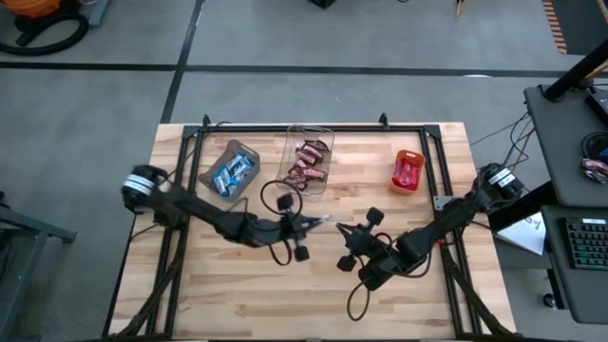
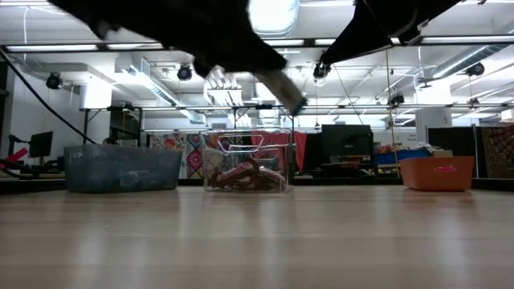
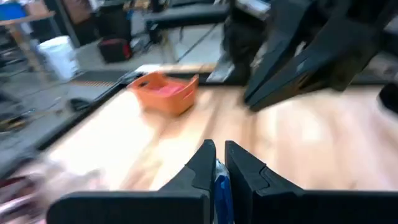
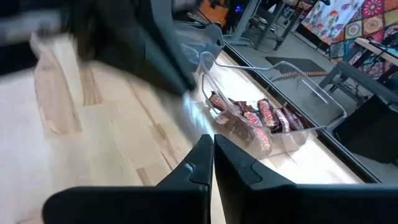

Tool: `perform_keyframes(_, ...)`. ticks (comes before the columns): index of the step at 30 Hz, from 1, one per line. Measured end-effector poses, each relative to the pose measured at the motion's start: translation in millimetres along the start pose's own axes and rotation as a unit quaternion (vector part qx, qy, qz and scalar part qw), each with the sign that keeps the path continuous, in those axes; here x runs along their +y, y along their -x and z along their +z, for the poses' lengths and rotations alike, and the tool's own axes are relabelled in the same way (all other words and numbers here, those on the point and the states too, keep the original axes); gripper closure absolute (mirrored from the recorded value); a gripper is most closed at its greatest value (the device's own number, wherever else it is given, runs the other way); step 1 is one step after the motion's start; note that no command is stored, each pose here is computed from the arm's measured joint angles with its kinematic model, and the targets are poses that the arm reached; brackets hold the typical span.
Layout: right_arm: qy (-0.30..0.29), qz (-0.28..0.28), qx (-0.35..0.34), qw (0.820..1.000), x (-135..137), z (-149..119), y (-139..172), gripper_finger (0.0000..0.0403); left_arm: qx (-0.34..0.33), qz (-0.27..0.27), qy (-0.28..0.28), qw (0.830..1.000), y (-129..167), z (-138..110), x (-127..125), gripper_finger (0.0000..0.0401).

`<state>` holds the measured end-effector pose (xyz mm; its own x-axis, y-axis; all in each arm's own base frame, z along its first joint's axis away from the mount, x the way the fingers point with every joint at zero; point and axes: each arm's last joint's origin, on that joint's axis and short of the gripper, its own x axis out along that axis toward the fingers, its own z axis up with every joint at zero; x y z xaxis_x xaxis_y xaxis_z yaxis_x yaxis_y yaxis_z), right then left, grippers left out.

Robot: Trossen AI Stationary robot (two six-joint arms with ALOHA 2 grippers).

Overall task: Sort candy
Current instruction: Put the blue chocolate into the black bin

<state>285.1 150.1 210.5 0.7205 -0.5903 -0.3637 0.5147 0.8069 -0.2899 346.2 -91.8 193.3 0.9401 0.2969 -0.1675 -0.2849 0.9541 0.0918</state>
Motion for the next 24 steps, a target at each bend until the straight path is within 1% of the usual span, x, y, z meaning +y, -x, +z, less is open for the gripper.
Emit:
perform_keyframes(3,0.002,-0.001,0.002,1.0,-2.8,0.8,1.5,0.0394,0.058,0.021,-0.033,0.998,17.9,13.5,13.1,0.0399)
perform_keyframes(5,0.0,-0.001,0.002,1.0,-4.3,1.9,2.5,0.0394,0.104,0.027,-0.046,0.993,34.3,21.1,24.4,0.04)
perform_keyframes(7,-0.002,0.0,0.001,1.0,-5.5,3.3,3.4,0.0394,0.161,0.038,-0.04,0.985,55.1,29.1,38.4,0.04)
perform_keyframes(9,-0.003,0.0,0.0,1.0,-5.6,3.5,3.5,0.0394,0.222,0.065,-0.014,0.973,76.4,38.7,54.2,0.04)
perform_keyframes(11,-0.003,0.0,0.001,1.0,-5.6,3.3,3.4,0.0394,0.271,0.11,0.009,0.956,98.6,48.0,70.1,0.04)
perform_keyframes(13,-0.004,-0.001,0.001,1.0,-5.7,3.5,3.1,0.0394,0.299,0.162,0.028,0.94,117.1,57.7,84.7,0.0401)
perform_keyframes(16,-0.007,-0.002,0.001,1.0,-6.1,3.8,2.3,0.0394,0.341,0.222,0.036,0.913,135.9,67.3,107.6,0.0401)
perform_keyframes(18,-0.009,-0.003,0.001,1.0,-6.7,4.3,1.1,0.0394,0.36,0.26,0.045,0.895,140.2,69.8,122.9,0.0401)
perform_keyframes(21,-0.011,-0.005,0.003,1.0,-7.7,4.8,-1.1,0.0394,0.39,0.309,0.065,0.865,138.9,67.3,147.7,0.0401)
perform_keyframes(24,-0.015,-0.003,0.005,1.0,-8.1,4.9,-2.0,0.0394,0.43,0.336,0.08,0.834,131.3,58.7,171.1,0.0401)
